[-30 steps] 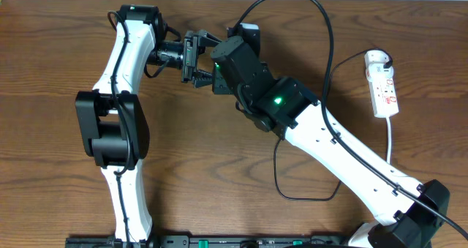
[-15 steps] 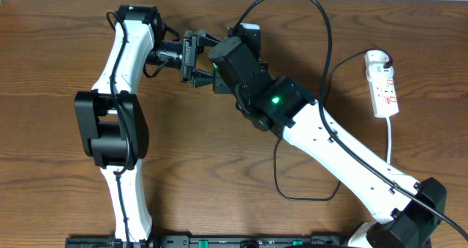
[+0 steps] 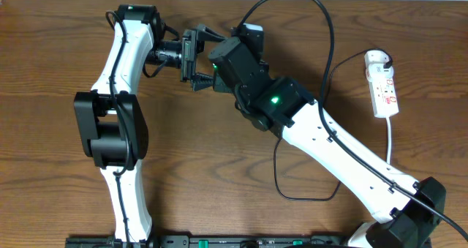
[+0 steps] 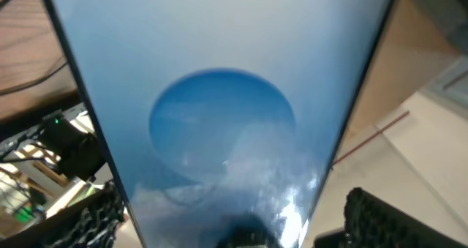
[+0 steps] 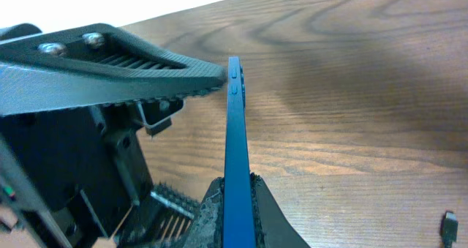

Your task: Plug charger to phone and switch on socket

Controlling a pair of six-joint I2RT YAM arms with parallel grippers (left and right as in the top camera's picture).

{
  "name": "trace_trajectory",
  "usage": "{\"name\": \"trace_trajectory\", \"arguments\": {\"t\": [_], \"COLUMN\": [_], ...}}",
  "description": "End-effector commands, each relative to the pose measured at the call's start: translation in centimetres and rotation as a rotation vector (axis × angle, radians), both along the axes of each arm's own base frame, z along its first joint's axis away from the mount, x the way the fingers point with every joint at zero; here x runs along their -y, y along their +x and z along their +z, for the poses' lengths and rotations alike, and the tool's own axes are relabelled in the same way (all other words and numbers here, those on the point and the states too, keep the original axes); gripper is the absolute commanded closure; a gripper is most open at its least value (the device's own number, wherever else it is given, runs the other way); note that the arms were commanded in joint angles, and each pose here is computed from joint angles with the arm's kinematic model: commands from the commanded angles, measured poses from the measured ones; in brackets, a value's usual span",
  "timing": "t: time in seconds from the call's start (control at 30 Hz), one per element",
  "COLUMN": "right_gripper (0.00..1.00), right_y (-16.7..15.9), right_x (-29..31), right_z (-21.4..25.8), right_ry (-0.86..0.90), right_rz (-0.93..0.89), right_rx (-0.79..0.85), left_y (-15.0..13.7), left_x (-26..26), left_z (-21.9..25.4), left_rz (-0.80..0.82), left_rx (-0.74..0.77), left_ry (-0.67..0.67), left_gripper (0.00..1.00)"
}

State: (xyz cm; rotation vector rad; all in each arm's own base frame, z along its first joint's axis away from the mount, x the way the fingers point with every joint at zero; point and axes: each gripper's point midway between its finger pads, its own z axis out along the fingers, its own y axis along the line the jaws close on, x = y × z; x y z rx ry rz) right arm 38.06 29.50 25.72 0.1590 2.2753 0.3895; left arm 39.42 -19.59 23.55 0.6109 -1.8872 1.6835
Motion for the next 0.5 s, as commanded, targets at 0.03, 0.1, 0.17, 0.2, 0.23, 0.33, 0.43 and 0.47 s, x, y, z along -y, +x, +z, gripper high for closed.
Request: {"name": "trace_trajectory", "arguments": {"t": [0.03,0.1,0.17,0.2,0.23,0.33,0.43,0.47], "right_gripper": [0.98,0.99,0.98,0.99,0.98,0.98,0.98,0.99], "right_y": [1.8,2.2,2.5,2.5,2.4,2.1,2.0,2.1], "right_x": [3.1,4.1,5.2,5.8,6.2,6.4,5.7,5.3], "right_z": [2.1,2.5,2.7,2.6,2.6,2.3,2.5,2.8], "right_ry": [0.126,0.185,0.257,0.308,0.372,0.556,0.643,0.677], "right_rz": [-0.204,-0.267,-0.346,-0.400,-0.458,-0.577,-0.598,-0.596], "right_rx": [0.036,0.027,0.010,-0.008,-0.033,-0.116,-0.154,-0.160], "left_y": [-0.3,-0.3,-0.3,-0.3,-0.3,-0.3,-0.3,-0.1], "left_x": [0.0,0.0,0.0,0.0,0.0,0.1,0.1,0.1], "left_z": [2.7,2.7,2.7,2.7,2.7,2.7,2.7,2.7], "left_rz": [0.008,0.009,0.009,0.010,0.012,0.013,0.013,0.013], "left_rx": [0.074,0.067,0.061,0.045,0.027,-0.029,-0.021,-0.008], "left_ry": [-0.034,-0.033,-0.032,-0.031,-0.030,-0.025,-0.025,-0.026], "left_gripper": [0.03,0.03,0.03,0.03,0.03,0.04,0.05,0.07]}}
